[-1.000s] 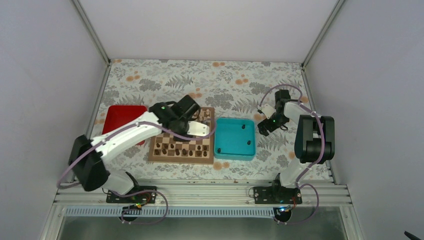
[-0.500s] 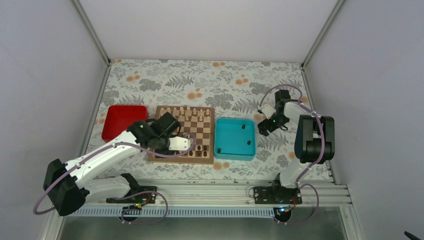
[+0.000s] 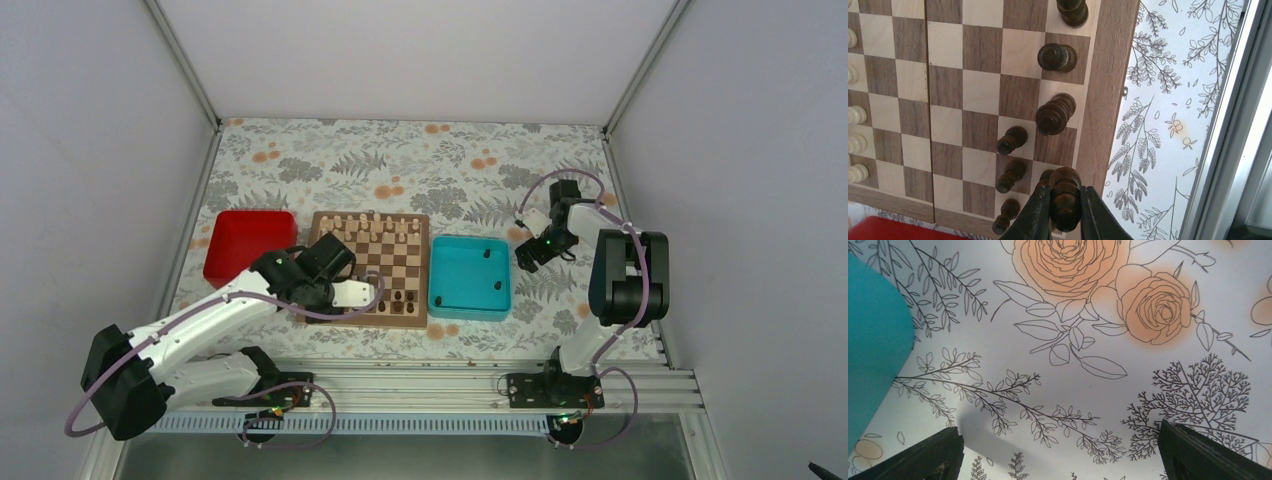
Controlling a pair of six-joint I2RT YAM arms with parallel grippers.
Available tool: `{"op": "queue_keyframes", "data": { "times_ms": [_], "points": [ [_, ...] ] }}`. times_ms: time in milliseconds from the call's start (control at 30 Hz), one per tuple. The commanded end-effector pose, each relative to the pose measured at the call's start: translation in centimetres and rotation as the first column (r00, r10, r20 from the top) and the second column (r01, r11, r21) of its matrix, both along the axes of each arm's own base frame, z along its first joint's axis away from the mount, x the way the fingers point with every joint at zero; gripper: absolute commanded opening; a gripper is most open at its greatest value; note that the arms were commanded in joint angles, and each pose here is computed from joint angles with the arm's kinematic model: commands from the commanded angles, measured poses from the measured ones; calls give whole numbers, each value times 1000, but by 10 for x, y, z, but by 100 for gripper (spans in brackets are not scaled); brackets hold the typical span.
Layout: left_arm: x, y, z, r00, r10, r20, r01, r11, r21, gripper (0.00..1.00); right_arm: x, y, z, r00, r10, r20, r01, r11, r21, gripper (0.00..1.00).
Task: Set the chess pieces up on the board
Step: Place the chess piece on the chessboard.
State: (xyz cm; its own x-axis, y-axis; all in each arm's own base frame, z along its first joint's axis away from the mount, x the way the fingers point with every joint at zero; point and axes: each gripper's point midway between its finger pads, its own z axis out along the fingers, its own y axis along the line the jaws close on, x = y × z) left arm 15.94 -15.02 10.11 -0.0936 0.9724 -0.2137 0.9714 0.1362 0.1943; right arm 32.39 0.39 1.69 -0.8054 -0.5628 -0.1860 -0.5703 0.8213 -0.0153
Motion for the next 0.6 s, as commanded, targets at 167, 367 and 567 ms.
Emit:
{"op": "queue_keyframes", "data": {
  "times_ms": [167, 367, 567],
  "points": [
    [12, -12, -14, 1000, 4, 9, -3, 999, -39, 11, 0, -4, -5, 1000, -23, -14, 23, 1000, 12, 100],
    [15, -11, -25, 1000, 2, -5, -2, 1000, -26, 10, -1, -6, -7, 999, -27, -18, 27, 1000, 9, 100],
    [18, -6, -36, 1000, 11, -9, -12, 1000, -12, 10, -1, -6, -8, 999, -27, -20, 28, 1000, 7, 100]
  ]
}}
